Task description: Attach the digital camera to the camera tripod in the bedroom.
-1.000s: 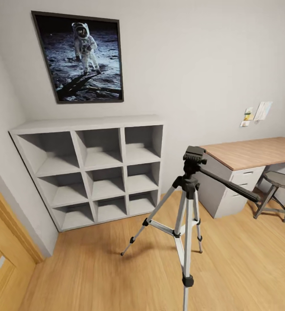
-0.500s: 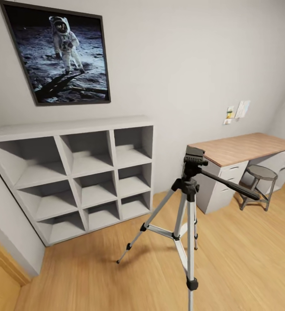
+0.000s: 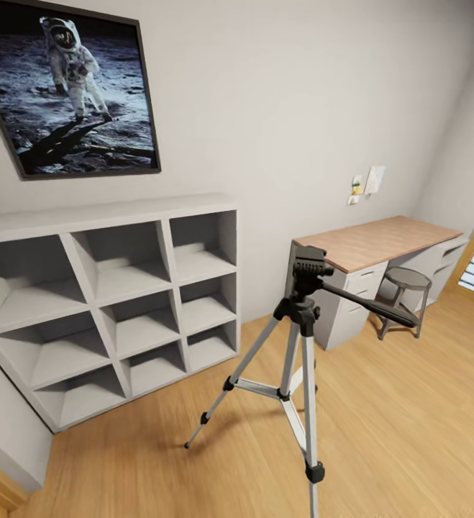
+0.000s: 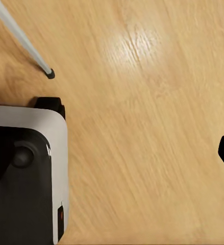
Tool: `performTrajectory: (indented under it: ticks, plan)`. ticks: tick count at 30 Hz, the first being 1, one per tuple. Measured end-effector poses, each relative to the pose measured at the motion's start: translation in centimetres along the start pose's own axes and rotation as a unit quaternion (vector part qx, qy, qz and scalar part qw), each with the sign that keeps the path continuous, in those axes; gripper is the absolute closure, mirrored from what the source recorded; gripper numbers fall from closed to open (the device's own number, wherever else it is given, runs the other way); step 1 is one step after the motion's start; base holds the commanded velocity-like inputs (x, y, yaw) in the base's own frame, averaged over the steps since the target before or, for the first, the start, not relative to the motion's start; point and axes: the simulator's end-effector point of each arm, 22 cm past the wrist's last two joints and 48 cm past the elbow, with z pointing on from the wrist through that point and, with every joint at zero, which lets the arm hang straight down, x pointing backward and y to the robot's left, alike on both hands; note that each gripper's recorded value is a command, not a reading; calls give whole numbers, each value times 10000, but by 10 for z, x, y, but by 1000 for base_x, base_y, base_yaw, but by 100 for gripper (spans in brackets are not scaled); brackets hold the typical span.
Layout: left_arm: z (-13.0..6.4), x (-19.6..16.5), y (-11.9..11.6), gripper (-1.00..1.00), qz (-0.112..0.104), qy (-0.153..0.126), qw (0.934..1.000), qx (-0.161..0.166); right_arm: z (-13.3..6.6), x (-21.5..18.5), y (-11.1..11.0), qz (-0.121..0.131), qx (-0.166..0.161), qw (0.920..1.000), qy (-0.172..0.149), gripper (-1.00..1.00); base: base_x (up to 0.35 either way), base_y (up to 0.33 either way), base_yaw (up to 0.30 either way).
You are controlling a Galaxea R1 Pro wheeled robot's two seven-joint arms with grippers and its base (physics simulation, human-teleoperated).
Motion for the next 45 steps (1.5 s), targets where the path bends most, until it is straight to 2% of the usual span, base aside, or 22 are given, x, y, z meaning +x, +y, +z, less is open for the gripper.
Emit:
performTrajectory:
  ticks: [14, 23, 45]
  plan:
    - [0, 0, 0, 100, 0, 0, 10000, 0, 0, 0, 0, 0, 0, 10000, 1, -100, 0, 7, -210]
    - [0, 0, 0, 100, 0, 0, 10000, -1, 0, 0, 0, 0, -1, 10000, 1, -100, 0, 207, -210]
    - [0, 0, 0, 100, 0, 0, 10000, 0, 0, 0, 0, 0, 0, 10000, 1, -100, 0, 5, -201]
